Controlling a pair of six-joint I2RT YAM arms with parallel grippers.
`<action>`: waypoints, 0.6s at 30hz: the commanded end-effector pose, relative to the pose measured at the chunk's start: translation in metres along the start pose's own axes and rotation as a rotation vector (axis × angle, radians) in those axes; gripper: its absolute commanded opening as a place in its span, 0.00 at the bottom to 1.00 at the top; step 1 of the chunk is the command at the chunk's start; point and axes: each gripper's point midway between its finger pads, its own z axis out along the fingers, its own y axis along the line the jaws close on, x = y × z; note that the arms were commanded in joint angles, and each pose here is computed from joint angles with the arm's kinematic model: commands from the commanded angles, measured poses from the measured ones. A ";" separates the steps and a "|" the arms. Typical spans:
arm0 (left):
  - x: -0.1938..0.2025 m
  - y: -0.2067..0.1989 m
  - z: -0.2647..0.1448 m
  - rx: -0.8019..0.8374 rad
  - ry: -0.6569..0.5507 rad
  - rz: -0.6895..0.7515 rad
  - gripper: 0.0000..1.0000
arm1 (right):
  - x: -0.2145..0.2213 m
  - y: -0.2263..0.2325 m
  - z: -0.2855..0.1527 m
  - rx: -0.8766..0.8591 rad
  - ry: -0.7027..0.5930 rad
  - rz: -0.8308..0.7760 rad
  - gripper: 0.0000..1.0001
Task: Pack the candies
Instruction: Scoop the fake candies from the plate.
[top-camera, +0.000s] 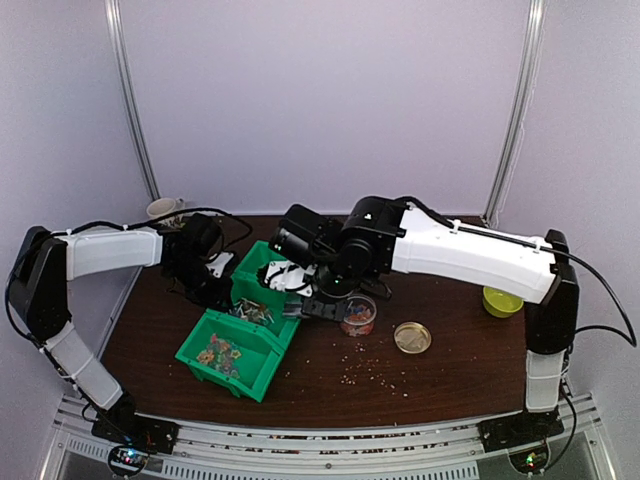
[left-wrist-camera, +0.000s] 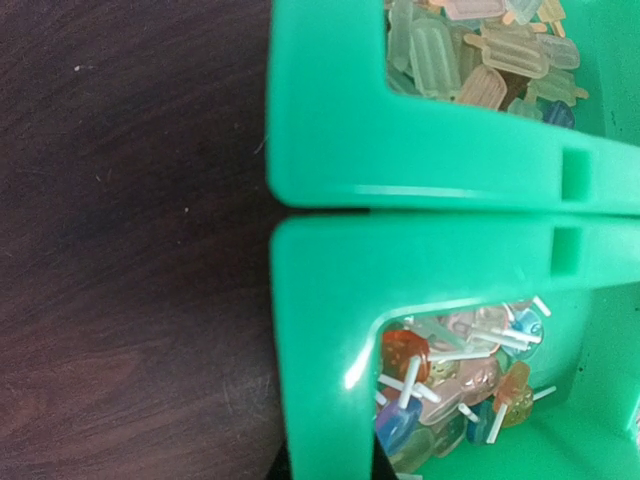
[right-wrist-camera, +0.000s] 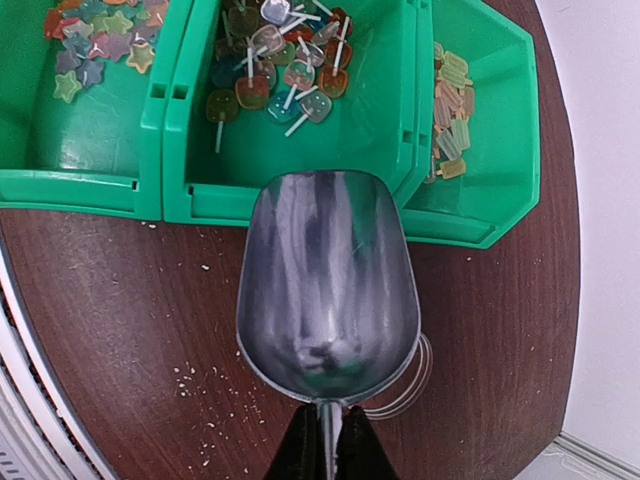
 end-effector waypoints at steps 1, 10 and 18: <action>-0.037 -0.018 -0.030 -0.002 -0.144 0.076 0.00 | -0.003 -0.016 0.004 0.083 0.029 0.004 0.00; -0.044 -0.031 -0.043 -0.052 -0.133 0.123 0.00 | -0.013 -0.014 0.026 0.100 0.064 0.009 0.00; -0.047 -0.043 -0.046 -0.080 -0.136 0.164 0.00 | -0.009 -0.004 0.056 0.101 0.130 0.005 0.00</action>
